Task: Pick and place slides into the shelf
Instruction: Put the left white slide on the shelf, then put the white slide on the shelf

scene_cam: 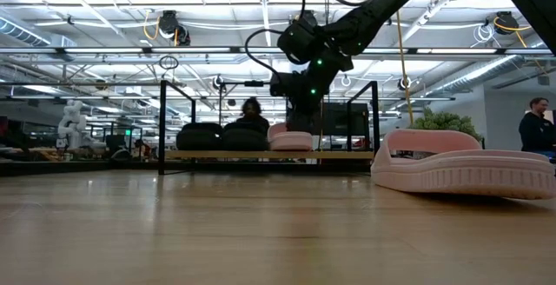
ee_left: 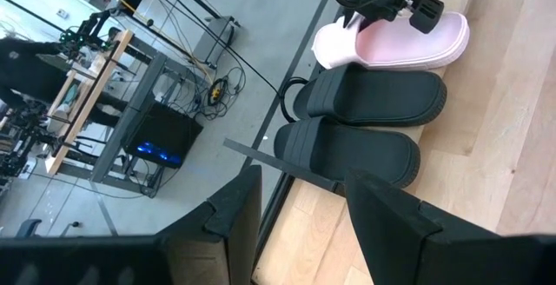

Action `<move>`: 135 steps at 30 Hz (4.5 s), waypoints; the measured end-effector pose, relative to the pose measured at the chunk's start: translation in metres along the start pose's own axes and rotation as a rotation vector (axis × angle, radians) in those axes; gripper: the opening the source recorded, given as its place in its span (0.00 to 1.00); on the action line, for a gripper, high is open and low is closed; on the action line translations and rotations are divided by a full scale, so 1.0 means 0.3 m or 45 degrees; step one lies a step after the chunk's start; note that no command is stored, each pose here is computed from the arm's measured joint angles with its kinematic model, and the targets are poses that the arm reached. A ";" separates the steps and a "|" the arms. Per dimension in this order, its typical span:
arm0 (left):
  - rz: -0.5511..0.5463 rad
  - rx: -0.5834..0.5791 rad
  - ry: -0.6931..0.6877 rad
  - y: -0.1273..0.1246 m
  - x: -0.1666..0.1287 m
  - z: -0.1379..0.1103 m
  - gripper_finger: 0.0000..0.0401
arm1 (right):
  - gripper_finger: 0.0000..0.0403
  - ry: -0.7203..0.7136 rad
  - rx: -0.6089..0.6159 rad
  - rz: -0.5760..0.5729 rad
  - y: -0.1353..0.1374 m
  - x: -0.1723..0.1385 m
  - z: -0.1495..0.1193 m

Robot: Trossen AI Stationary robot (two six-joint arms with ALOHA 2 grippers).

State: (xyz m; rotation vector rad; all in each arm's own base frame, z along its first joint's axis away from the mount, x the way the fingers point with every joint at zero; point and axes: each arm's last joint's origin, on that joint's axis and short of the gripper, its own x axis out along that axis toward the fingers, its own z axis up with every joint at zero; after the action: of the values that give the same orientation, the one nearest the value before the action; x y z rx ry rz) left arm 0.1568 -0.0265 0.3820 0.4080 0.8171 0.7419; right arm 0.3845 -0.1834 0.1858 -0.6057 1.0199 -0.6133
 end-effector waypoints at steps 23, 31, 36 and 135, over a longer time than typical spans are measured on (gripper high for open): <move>0.000 -0.002 0.000 0.000 0.000 0.000 0.42 | 0.19 -0.027 0.021 0.015 0.033 -0.024 0.026; 0.000 0.002 0.000 0.000 0.000 0.000 0.42 | 0.19 -0.027 0.008 -0.005 0.046 -0.043 0.039; 0.000 0.005 0.000 0.000 0.000 0.000 0.42 | 0.23 -0.042 0.038 -0.014 0.027 -0.065 0.045; -0.123 -0.016 0.049 -0.009 -0.001 -0.004 0.42 | 0.02 0.447 0.146 0.267 0.537 -0.776 -0.086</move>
State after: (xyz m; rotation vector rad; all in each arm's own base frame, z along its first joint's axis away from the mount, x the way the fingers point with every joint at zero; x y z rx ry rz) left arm 0.1570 -0.0284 0.3798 0.3417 0.8616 0.6663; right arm 0.2992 0.0876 0.1970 -0.2889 1.3476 -0.5991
